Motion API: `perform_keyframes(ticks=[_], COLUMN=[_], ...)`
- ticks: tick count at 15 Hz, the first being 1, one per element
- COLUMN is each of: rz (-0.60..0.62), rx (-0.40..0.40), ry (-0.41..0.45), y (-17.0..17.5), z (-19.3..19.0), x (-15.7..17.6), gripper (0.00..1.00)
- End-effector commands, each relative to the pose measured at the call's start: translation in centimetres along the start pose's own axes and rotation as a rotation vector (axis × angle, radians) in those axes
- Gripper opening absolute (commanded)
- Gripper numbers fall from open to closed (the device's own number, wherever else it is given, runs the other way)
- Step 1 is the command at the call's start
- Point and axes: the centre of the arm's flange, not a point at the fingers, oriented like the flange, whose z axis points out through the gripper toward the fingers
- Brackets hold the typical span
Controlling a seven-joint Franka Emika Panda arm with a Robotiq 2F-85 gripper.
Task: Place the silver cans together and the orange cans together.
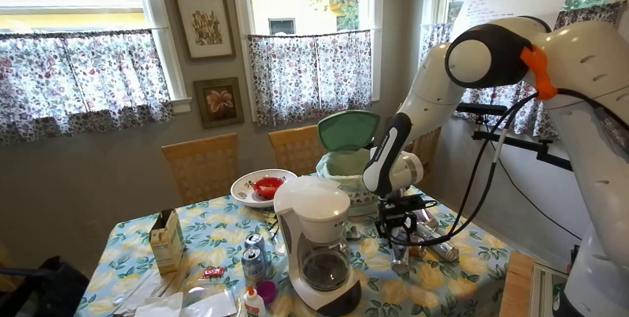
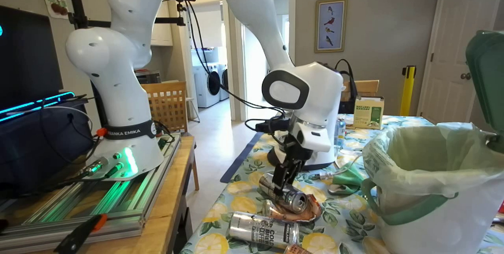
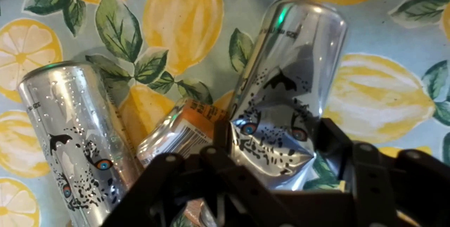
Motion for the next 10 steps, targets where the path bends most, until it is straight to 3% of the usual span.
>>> perform_keyframes(ticks=[1, 10], rz=[-0.019, -0.163], rx=[0.007, -0.024], ry=[0.016, 0.044], y=[-0.9, -3.5], z=[0.5, -0.3], x=[0.7, -0.6], gripper=[0.41, 0.34])
